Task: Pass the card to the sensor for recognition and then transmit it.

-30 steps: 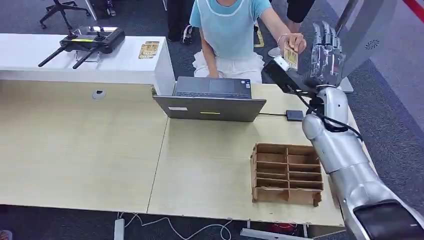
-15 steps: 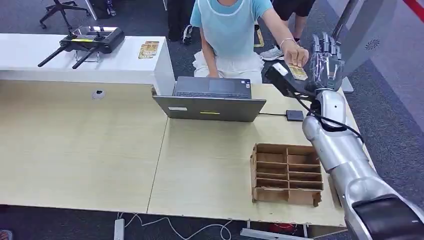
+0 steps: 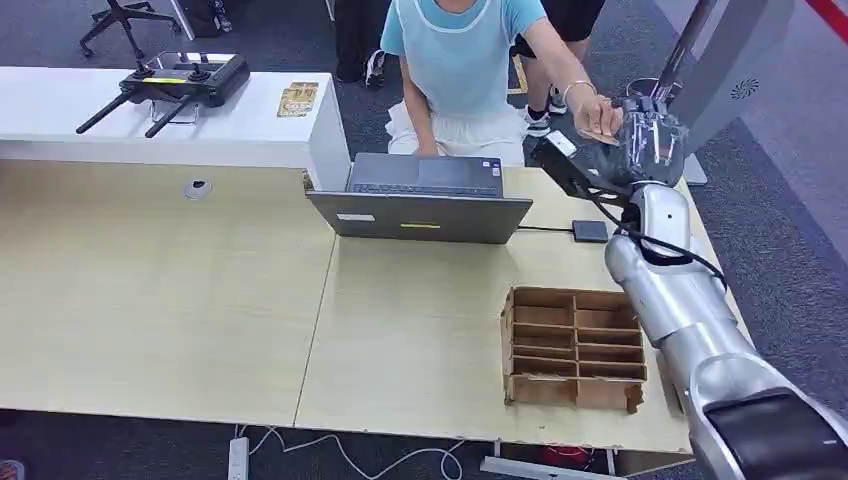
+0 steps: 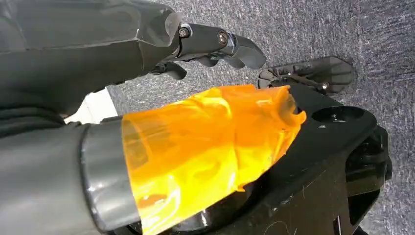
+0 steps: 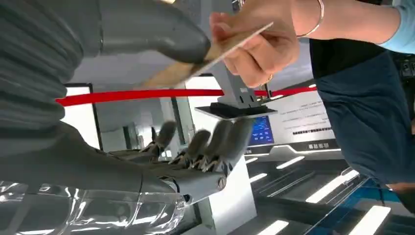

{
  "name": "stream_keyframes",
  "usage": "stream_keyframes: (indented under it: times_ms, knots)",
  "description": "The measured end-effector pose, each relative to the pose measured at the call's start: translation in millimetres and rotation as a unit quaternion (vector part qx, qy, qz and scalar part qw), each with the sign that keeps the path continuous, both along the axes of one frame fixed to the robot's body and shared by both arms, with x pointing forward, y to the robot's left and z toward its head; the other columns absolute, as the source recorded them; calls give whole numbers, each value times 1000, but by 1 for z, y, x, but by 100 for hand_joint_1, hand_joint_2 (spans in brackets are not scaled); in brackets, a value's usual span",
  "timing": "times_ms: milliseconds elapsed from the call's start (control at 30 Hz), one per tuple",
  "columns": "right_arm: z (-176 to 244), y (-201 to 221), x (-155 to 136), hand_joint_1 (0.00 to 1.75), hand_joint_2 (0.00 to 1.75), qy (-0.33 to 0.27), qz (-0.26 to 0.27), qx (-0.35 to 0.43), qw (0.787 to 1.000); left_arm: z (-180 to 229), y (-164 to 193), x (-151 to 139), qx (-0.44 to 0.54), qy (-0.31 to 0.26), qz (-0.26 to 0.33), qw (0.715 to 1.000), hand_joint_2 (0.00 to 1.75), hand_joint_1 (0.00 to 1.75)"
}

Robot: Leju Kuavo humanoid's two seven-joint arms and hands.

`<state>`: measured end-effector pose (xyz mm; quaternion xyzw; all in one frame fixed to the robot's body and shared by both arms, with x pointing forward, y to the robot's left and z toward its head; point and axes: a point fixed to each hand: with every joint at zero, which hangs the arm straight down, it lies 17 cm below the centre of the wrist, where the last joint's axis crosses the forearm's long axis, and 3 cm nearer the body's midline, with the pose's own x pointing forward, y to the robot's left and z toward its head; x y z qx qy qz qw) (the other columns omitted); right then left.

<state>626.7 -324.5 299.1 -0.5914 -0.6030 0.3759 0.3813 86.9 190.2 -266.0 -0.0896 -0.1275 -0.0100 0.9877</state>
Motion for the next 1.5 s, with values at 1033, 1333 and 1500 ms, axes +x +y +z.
stream_keyframes:
  times_ms: [1033,1333,1500]
  knots:
    - [11,-20,-5,175,175,-20,8,99,995,0,-2,-1,-2,-2,3,1000,0,0]
    - [18,-28,-7,175,175,-31,4,113,993,0,-2,-1,-2,-2,4,1000,0,0]
    - [19,-30,-8,175,175,-33,2,116,993,0,-2,-1,-2,-2,4,1000,0,0]
